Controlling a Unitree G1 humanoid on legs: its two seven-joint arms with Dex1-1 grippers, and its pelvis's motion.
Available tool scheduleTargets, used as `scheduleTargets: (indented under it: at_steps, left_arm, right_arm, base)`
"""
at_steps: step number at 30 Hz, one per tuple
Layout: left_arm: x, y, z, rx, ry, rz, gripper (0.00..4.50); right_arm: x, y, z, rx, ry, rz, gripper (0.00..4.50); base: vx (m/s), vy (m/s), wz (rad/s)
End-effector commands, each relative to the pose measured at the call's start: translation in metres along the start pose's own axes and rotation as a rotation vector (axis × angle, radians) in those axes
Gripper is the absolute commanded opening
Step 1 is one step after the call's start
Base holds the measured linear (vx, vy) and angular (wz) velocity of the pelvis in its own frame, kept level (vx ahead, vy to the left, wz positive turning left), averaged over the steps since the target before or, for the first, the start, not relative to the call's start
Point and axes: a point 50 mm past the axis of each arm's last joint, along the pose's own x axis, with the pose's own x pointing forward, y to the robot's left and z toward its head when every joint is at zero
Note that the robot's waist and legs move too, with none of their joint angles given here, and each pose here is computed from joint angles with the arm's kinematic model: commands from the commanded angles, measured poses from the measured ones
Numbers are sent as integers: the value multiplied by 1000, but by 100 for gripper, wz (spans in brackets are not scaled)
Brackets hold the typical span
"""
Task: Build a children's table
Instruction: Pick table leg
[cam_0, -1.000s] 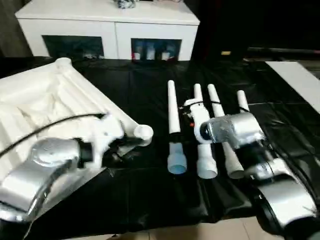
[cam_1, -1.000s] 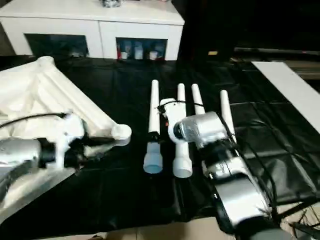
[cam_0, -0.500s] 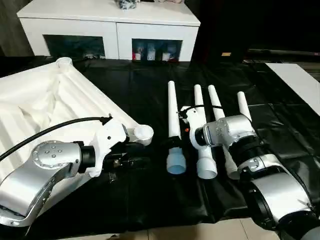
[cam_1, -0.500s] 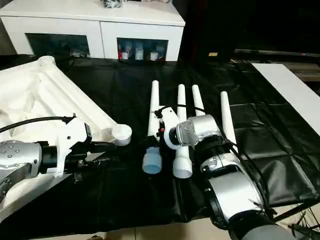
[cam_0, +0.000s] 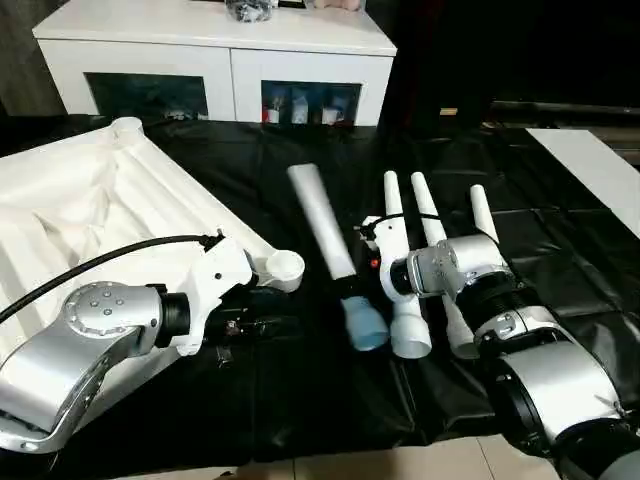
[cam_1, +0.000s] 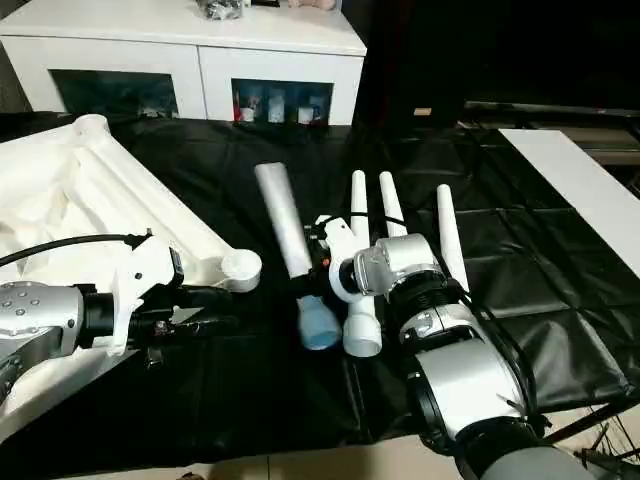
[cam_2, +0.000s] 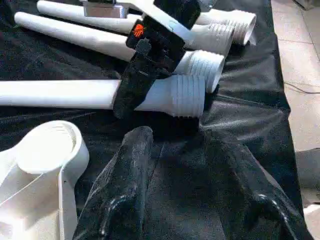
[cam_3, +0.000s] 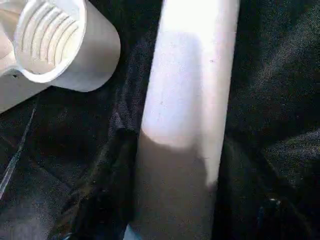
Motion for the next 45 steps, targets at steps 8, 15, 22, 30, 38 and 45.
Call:
scheduleTargets:
  at_steps: [8, 15, 22, 30, 38, 45]
  left_arm:
    - [-6, 20, 7, 14, -24, 152, 198]
    - [-11, 48, 13, 13, -74, 395, 198]
    - [-2, 56, 29, -138, -242, 448, 231]
    - [16, 55, 81, -454, -654, 241, 276]
    - [16, 53, 108, -558, -803, 88, 352]
    - [15, 41, 117, -553, -847, -24, 406]
  right_arm:
    - [-10, 0, 13, 123, -135, 90, 186]
    - [-35, 8, 38, 1, -405, 197, 185]
    - [-65, 18, 43, -114, -568, 349, 184]
    - [-105, 46, 38, -336, -707, 564, 184]
    - [-111, 57, 30, -410, -686, 614, 184]
    - [-108, 60, 26, -428, -670, 597, 184]
  base:
    - [0, 0, 0]
    - [0, 0, 0]
    - [0, 0, 0]
    - [0, 0, 0]
    - [0, 0, 0]
    - [0, 0, 0]
